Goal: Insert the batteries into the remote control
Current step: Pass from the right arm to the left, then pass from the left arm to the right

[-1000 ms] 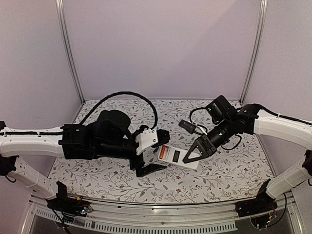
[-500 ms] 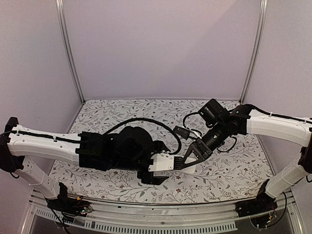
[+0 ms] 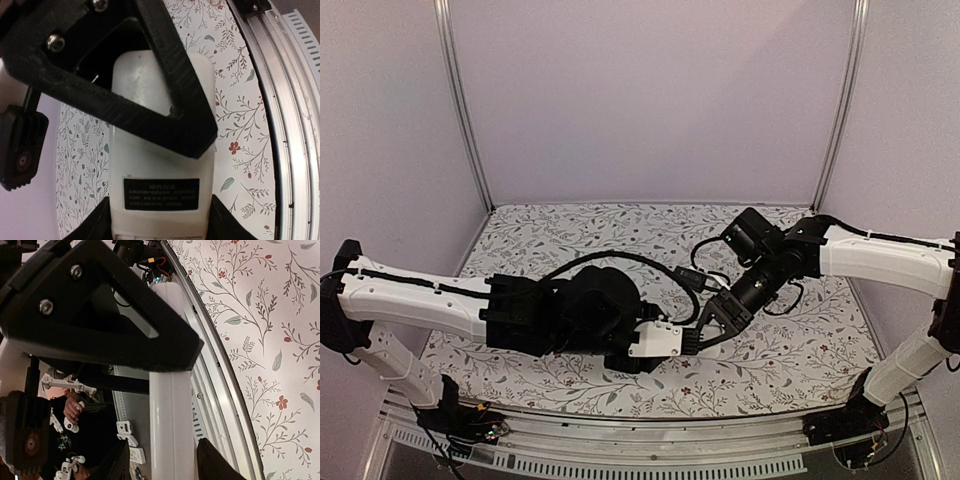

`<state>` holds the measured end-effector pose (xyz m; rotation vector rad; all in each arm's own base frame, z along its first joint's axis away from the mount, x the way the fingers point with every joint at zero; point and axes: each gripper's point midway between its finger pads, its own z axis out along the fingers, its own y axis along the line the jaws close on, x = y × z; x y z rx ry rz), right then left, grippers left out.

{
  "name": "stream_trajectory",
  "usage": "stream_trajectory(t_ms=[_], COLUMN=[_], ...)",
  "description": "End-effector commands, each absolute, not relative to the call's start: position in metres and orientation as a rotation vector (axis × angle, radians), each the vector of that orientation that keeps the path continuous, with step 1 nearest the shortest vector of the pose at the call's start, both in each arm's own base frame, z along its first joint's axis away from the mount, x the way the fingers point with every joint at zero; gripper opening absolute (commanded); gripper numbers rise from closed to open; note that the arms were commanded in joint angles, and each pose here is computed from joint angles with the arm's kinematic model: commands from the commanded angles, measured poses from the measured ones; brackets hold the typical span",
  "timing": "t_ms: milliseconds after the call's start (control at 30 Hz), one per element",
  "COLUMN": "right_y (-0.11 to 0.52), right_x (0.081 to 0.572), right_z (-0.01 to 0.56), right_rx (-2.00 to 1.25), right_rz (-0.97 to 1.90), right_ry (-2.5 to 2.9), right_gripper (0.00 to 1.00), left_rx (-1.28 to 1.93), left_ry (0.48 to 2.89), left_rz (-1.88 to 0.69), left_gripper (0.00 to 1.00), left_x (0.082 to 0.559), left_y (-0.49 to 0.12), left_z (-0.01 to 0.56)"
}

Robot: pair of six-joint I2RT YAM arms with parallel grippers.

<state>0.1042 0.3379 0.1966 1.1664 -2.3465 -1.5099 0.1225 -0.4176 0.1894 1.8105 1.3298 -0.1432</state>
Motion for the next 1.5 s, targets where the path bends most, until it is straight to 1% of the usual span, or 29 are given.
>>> stream_trajectory(t_ms=[0,133,267,367,600,767,1033,1167,1267,1333,1367,1467], right_y=[0.342,0.339,0.331,0.329,0.329,0.331,0.335,0.338,0.341,0.342,0.343,0.345], right_x=[0.119,0.15,0.182,0.191,0.206,0.212,0.228,0.234,0.237,0.239,0.24,0.243], right_z=[0.215,0.233,0.253,0.268,0.271,0.277,0.287,0.285,0.285,0.284,0.285,0.285], right_rx=[1.219,1.144,0.987,0.938,0.802,0.741,0.641,0.585,0.551,0.531,0.52,0.483], right_rz=[-1.576,-1.725,-1.911,-1.986,-2.088,-2.177,-2.292,-2.313,-2.332,-2.346,-2.354,-2.373], right_ry=[-2.406,-2.529,-2.674,-2.746,-2.816,-2.809,-2.826,-2.829,-2.824,-2.825,-2.824,-2.838], right_gripper=[0.5,0.54,0.53,0.54,0.55,0.51,0.34,0.29,0.28,0.34,0.34,0.28], left_rx=[1.625,1.48,1.296,1.196,1.022,0.95,0.868,0.784,0.707,0.657,0.633,0.559], left_ry=[1.406,1.483,1.556,1.594,1.648,1.662,1.68,1.699,1.72,1.736,1.744,1.758], left_rz=[-0.157,-0.155,-0.179,-0.214,-0.254,-0.279,-0.288,-0.301,-0.29,-0.296,-0.305,-0.32], left_gripper=[0.32,0.28,0.29,0.32,0.32,0.32,0.32,0.31,0.31,0.31,0.31,0.32], left_x=[0.142,0.161,0.18,0.189,0.201,0.205,0.212,0.218,0.224,0.227,0.229,0.233], left_y=[-0.425,-0.426,-0.429,-0.43,-0.434,-0.436,-0.44,-0.438,-0.434,-0.432,-0.431,-0.428], left_z=[0.213,0.224,0.241,0.25,0.262,0.268,0.273,0.278,0.281,0.283,0.284,0.286])
